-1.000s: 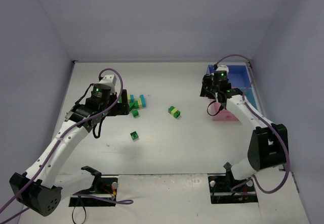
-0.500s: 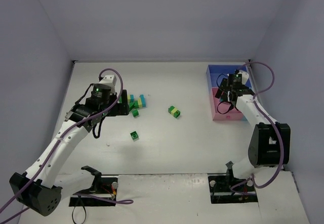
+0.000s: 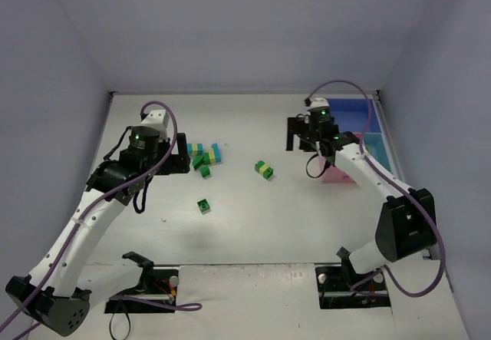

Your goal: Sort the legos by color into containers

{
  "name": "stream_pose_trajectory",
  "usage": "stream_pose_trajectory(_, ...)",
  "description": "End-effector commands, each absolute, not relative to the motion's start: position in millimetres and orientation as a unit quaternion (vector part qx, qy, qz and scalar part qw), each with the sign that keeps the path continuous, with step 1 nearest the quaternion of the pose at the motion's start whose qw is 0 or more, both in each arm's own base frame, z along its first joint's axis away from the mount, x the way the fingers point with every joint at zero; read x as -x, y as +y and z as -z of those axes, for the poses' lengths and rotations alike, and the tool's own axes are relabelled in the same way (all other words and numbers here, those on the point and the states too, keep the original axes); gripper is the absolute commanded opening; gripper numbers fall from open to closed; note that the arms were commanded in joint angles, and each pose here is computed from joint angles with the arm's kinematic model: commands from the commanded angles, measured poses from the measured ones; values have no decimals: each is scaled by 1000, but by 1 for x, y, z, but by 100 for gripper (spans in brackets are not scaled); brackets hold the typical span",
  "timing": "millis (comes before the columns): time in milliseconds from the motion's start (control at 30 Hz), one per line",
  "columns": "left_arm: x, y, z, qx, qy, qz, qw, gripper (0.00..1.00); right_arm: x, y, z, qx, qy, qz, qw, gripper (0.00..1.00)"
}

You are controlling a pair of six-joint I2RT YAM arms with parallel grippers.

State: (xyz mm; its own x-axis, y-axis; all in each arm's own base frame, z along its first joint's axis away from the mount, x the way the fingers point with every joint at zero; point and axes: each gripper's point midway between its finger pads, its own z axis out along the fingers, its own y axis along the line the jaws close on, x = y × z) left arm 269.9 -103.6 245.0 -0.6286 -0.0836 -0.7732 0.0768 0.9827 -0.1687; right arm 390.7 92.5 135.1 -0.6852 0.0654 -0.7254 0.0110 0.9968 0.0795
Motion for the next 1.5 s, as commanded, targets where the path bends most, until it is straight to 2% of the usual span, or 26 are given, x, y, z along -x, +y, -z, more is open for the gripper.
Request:
stream_pose_trajectory(0, -271, -93, -280, 4, 875, 79, 477, 91, -383, 184, -195, 109, 874, -143, 451, 97)
stream_pose_trajectory(133, -264, -86, -292, 10, 868, 74, 490, 91, -340, 286, -192, 218, 851, -200, 434, 96)
stream_pose_trajectory(300, -256, -81, -298, 18, 864, 77, 497, 91, -307, 366, -158, 263, 854, -211, 395, 95)
stream_pose_trajectory(500, -245, -73, -297, 27, 866, 70, 494, 91, -270, 426, -109, 272, 868, -203, 362, 88)
stream_pose_trajectory(700, -237, -67, -296, 33, 866, 66, 494, 91, -250, 447, -61, 268, 887, -187, 327, 79)
stream_pose_trajectory(833, -235, -66, -294, 34, 869, 64, 489, 91, -245, 450, -44, 276, 890, -173, 320, 72)
stream_pose_trajectory(933, -235, -66, -292, 34, 870, 62, 487, 91, -246, 447, -34, 275, 893, -162, 317, 61)
stream_pose_trajectory(1033, -236, -66, -290, 33, 871, 61, 486, 91, -252, 442, -35, 268, 893, -147, 330, 43)
stream_pose_trajectory(1067, -236, -67, -289, 32, 872, 61, 485, 91, -257, 439, -38, 266, 892, -141, 337, 28)
stream_pose_trajectory(1133, -238, -68, -287, 32, 872, 62, 484, 91, -270, 430, -51, 250, 891, -134, 354, 13)
stream_pose_trajectory(1167, -240, -69, -286, 31, 874, 62, 482, 91, -276, 421, -53, 243, 892, -127, 359, 1)
stream_pose_trajectory(1367, -249, -77, -278, 26, 878, 68, 473, 91, -369, 334, -154, 128, 871, -118, 460, 0)
stream_pose_trajectory(1467, -254, -81, -273, 23, 881, 69, 467, 91, -423, 254, -184, 70, 862, -65, 498, 0)
